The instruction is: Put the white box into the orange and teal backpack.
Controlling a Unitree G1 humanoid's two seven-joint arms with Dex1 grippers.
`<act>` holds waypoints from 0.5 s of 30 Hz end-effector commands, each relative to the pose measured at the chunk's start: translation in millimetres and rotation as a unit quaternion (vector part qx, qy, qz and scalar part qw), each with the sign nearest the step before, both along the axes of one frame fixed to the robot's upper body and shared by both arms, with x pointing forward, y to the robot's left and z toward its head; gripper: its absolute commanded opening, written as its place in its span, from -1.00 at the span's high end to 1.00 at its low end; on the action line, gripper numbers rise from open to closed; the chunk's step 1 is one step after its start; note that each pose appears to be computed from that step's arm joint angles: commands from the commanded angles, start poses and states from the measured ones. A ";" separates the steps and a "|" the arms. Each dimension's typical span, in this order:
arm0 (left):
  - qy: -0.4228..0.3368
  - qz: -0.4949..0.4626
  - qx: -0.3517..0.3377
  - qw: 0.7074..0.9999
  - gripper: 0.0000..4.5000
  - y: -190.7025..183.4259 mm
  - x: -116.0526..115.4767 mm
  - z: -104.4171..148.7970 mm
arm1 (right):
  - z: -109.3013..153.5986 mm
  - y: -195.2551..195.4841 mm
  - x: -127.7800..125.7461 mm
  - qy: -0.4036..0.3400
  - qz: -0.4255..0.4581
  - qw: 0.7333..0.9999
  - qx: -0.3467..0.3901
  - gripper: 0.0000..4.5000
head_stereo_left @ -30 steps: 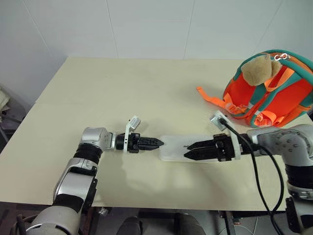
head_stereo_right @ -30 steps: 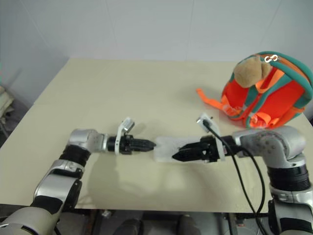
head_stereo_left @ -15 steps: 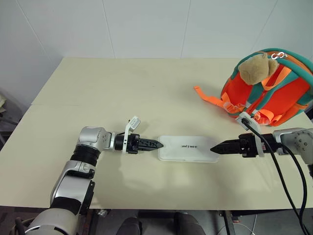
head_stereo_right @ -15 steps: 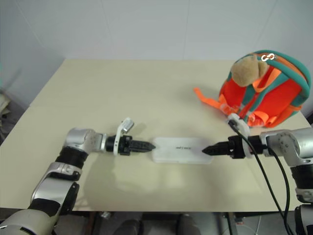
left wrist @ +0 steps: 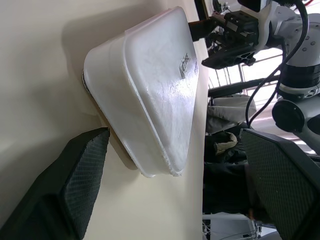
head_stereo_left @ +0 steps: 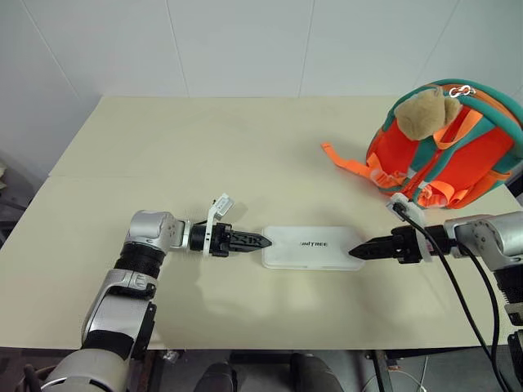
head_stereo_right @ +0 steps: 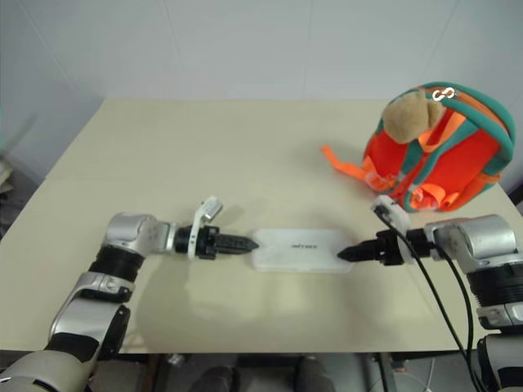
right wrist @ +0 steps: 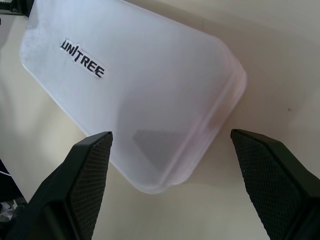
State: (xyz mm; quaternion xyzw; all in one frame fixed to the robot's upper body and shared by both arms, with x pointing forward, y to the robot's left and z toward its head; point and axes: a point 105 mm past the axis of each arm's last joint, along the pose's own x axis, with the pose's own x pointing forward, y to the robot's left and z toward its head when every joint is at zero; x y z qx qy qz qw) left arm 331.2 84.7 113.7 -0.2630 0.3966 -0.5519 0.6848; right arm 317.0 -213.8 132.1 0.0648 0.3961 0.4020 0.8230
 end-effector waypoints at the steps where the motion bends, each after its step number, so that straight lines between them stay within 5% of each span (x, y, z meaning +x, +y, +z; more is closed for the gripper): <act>1: 0.028 0.016 0.033 0.999 -0.99 3.6 -3.7 -20.7 | 13.5 8.3 0.4 -0.021 0.017 1.000 0.011 -1.00; 15: 0.052 -0.013 0.006 0.999 -0.99 -22.9 -8.0 -21.4 | 11.2 24.7 -7.3 -0.022 0.042 0.998 0.030 -1.00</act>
